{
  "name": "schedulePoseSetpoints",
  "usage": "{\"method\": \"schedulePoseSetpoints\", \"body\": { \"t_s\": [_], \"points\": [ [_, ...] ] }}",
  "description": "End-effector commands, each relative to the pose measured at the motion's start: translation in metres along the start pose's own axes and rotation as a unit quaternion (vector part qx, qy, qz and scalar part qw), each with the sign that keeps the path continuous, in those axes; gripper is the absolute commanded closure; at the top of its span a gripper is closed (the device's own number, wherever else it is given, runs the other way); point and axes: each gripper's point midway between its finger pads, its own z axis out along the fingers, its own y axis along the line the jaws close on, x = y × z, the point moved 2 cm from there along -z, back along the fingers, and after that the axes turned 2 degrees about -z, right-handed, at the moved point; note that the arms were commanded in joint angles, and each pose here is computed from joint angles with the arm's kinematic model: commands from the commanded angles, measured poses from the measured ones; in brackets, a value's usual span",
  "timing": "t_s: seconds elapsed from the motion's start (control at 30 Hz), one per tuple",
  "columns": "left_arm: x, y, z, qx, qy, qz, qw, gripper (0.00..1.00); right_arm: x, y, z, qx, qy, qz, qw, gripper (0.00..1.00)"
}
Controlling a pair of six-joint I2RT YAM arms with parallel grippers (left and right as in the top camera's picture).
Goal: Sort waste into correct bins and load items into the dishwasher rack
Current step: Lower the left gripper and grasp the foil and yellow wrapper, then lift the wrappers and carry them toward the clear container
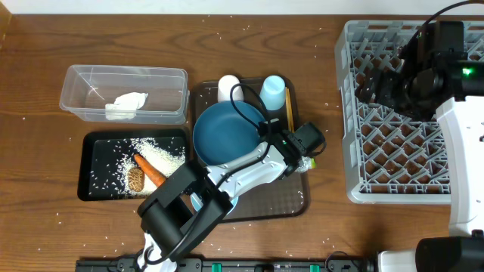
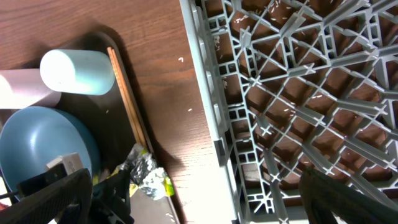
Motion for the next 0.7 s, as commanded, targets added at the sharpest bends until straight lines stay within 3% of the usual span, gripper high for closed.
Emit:
{"method": "schedulePoseSetpoints", "body": {
  "t_s": [0.0, 0.2, 0.43, 0.67],
  "points": [
    [0.000, 0.004, -0.001, -0.008, 0.000, 0.002, 1.000, 0.94, -0.003, -0.001, -0.004, 0.001, -0.007, 0.008, 1.000, 0.01],
    [-0.003, 0.005, -0.021, 0.002, 0.001, 0.001, 1.000, 0.94, -0.003, -0.001, -0.004, 0.000, -0.007, 0.008, 1.000, 0.01],
    [0.003, -0.014, -0.058, 0.074, 0.042, -0.006, 0.996, 0.94, -0.003, -0.001, -0.004, 0.000, -0.007, 0.008, 1.000, 0.01],
    [-0.013, -0.022, -0.096, 0.126, 0.023, -0.019, 0.992, 0.94, -0.003, -0.001, -0.004, 0.000, -0.007, 0.008, 1.000, 0.01]
  ]
}}
